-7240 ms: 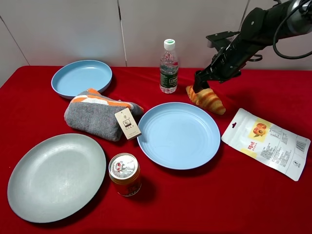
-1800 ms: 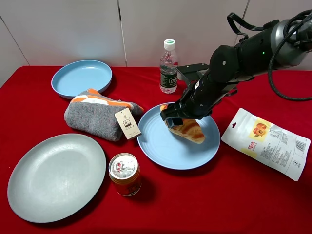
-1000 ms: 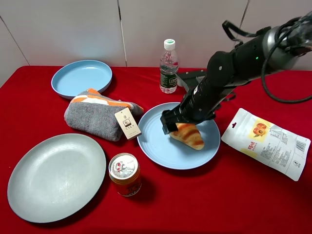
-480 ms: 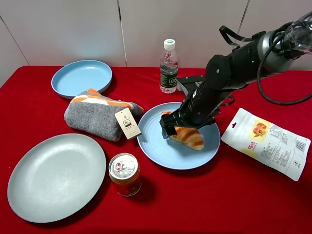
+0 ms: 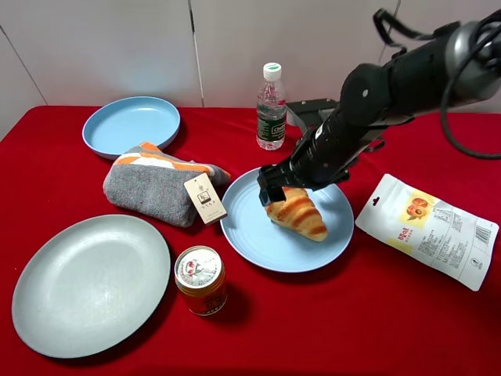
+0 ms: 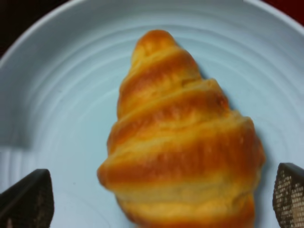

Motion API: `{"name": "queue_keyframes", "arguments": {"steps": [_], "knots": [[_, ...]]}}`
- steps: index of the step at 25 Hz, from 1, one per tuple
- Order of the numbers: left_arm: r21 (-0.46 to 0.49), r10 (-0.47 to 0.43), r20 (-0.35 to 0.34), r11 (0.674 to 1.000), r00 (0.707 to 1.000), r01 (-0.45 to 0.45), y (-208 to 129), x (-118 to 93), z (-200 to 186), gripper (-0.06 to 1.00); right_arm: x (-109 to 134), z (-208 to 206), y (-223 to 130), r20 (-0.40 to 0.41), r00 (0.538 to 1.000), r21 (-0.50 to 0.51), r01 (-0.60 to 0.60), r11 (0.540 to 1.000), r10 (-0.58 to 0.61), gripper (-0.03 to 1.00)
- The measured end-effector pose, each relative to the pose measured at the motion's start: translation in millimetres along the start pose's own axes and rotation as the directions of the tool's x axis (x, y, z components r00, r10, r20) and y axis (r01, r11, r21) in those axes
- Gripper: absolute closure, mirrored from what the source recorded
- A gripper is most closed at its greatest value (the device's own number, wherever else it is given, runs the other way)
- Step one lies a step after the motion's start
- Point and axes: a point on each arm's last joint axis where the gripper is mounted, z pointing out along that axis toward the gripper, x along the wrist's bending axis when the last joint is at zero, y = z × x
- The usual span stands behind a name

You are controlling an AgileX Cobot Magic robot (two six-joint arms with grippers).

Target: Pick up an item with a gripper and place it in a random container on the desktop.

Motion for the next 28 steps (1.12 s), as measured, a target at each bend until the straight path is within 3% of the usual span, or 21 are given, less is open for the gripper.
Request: {"name": "queue_keyframes", "arguments": {"steps": [14,28], "knots": [[0.0,0.0,0.0,1.0,1.0,0.0,0,0,0,-0.02,7,-87,-3,0.03,0.996,-0.04,0.09,0.995,-0.089,0.28],[0.0,0.0,0.0,1.0,1.0,0.0,0,0,0,-0.02,16,-185,-42,0.014,0.992,-0.036,0.123,0.992,-0.123,0.28]]}}
